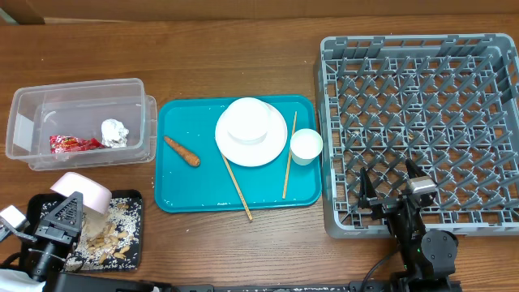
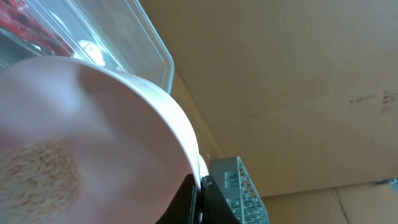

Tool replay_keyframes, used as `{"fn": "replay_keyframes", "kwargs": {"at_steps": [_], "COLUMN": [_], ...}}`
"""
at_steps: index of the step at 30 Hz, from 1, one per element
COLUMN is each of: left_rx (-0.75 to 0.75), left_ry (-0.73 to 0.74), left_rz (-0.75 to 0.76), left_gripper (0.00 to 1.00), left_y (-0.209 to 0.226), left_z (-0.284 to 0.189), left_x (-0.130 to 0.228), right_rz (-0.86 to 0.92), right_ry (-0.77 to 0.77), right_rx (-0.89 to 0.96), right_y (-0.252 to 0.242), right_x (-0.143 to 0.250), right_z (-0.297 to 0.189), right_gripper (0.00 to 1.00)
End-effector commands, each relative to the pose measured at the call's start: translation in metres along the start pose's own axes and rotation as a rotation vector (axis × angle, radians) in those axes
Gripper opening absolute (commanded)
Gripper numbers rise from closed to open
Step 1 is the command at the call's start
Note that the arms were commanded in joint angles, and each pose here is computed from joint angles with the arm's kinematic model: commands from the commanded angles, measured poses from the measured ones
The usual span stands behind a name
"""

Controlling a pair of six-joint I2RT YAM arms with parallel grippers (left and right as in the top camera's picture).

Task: Sort waste into correct bins and load items into the dishwasher
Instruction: 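Move the pink bowl over the black tray and tip out the rice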

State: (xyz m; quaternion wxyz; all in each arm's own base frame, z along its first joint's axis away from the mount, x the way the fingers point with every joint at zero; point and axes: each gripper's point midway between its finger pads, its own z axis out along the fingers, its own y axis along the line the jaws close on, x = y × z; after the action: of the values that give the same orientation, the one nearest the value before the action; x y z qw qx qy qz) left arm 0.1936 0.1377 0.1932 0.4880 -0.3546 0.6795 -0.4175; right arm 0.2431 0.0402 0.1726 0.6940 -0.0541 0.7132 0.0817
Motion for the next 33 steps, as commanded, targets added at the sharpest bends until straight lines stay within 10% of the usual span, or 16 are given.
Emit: {"fn": "replay_keyframes", "kwargs": {"at_steps": [1,33], "left_rx": [0.018,0.059], "left_ry": [-0.026,-0.056], "left_rz": [0.062,-0.023], "left_gripper": [0.04,0.04], "left_y": [-0.002,-0.008], "left_z": [-0.001,-0.001], "left_x": [-0.004,-0.009], "right_rz": [-0.004,-0.004], "right_ry": [-0.006,-0.006], "right_rx": [-0.001,-0.001], "right_y": [0.0,0.0], "right_x": [0.001,0.001], "right_z": [0.0,0.0], "right_gripper": [1.0,1.0]}}
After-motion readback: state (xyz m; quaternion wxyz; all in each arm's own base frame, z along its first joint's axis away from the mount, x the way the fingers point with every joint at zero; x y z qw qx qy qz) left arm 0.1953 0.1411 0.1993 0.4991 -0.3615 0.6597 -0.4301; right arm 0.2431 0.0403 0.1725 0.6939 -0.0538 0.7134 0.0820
